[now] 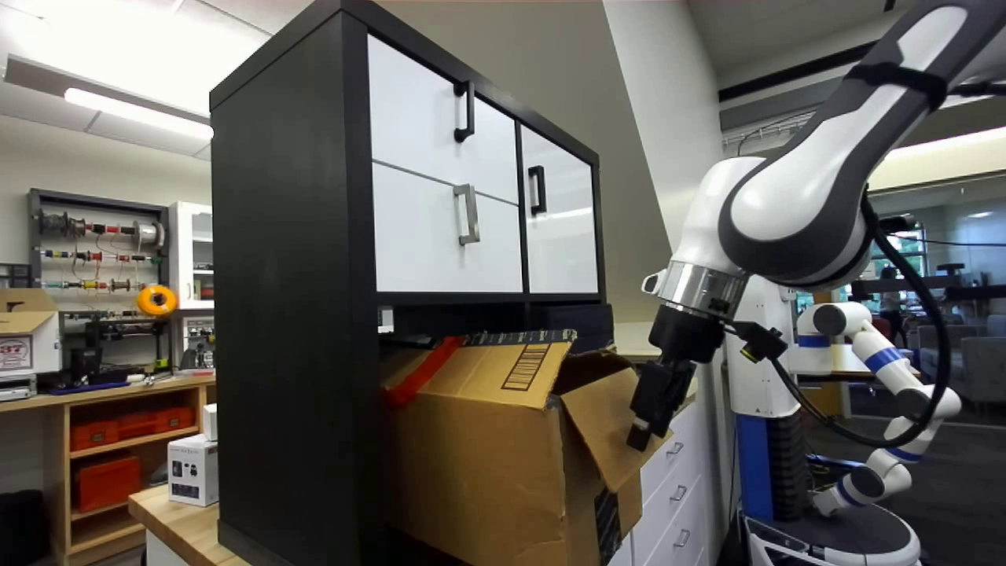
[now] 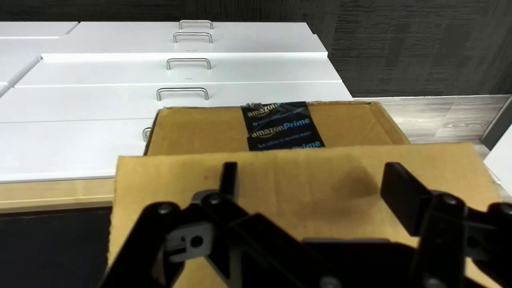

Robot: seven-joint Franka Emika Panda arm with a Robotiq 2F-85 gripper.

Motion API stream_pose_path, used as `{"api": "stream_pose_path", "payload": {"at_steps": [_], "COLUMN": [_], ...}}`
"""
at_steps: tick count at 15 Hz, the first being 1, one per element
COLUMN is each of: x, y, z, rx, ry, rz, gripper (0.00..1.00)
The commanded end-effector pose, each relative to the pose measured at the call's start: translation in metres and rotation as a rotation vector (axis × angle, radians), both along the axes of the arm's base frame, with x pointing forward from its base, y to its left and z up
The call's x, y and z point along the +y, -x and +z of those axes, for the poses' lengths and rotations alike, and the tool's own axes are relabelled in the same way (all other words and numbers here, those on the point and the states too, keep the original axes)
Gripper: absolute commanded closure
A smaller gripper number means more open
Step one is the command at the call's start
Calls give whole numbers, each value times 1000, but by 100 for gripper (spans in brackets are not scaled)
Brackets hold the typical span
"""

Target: Push the carton box inside the cabinet unit

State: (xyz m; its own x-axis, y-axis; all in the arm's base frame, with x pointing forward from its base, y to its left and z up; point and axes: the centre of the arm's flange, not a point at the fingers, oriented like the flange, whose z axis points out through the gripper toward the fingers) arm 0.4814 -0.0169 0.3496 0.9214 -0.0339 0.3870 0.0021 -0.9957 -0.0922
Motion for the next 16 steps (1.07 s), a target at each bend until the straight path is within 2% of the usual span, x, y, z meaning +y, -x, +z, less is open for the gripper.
{"api": "stream_pose_path", "payload": {"at_steps": [1,9,13,16], "x": [1,3,12,23], "y": [-20,-39,-57,-77], "z": [-9,-20,-24,-24], "rx": [-36,-163,-179,-198], "ry": [-32,1,3,11], "rz": [23,1,15,25], "gripper": [40,92,100,96]}}
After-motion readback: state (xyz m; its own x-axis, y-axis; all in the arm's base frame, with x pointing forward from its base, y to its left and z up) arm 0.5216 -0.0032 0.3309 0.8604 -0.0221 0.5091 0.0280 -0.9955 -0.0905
